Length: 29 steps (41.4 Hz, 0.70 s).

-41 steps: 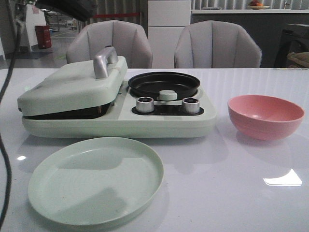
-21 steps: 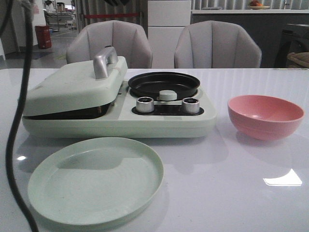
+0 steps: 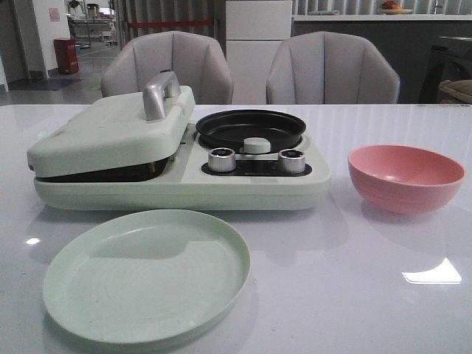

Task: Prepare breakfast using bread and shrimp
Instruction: 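Release the lid and withdraw the left gripper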

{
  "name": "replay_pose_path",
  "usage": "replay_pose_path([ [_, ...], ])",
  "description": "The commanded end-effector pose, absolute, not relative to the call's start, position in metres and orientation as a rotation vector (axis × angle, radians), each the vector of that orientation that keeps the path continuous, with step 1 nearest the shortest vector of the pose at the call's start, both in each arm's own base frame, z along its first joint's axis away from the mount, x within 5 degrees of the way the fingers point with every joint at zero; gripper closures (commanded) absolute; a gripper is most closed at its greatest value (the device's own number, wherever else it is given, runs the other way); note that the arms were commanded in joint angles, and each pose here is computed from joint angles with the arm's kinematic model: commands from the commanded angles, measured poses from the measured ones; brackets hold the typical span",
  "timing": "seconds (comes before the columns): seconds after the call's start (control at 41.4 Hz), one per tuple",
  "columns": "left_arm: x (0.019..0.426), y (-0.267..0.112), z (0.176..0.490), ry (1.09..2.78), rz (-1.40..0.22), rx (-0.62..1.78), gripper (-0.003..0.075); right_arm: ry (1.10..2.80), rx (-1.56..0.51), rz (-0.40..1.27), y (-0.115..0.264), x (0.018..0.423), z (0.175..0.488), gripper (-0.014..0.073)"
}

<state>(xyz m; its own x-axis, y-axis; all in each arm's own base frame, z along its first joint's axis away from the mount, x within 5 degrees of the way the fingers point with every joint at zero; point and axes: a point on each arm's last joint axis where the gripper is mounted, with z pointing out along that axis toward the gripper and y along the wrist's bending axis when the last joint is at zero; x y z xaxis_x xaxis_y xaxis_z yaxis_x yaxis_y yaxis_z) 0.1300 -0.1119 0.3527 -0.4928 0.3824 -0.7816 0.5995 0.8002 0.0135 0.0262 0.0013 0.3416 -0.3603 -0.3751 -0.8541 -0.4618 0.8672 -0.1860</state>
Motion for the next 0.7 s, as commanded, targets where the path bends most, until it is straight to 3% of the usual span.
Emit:
replay_pose_path([
  [0.0,0.124,-0.105,0.361,2.023,-0.378,0.641,0.0619,1.892,-0.598,0.088,0.002,0.030,0.354,0.0113],
  [0.29,0.122,-0.103,0.350,2.029,-0.380,0.648,0.0619,1.918,-0.505,0.157,0.005,0.034,0.355,0.0113],
  [0.459,0.124,-0.105,0.347,2.044,-0.373,0.654,0.0619,2.031,-0.412,0.152,0.013,0.054,0.351,0.0113],
  [0.676,0.126,-0.107,0.346,2.052,-0.370,0.658,0.0619,2.212,-0.441,0.104,0.034,0.090,0.337,0.0113],
])
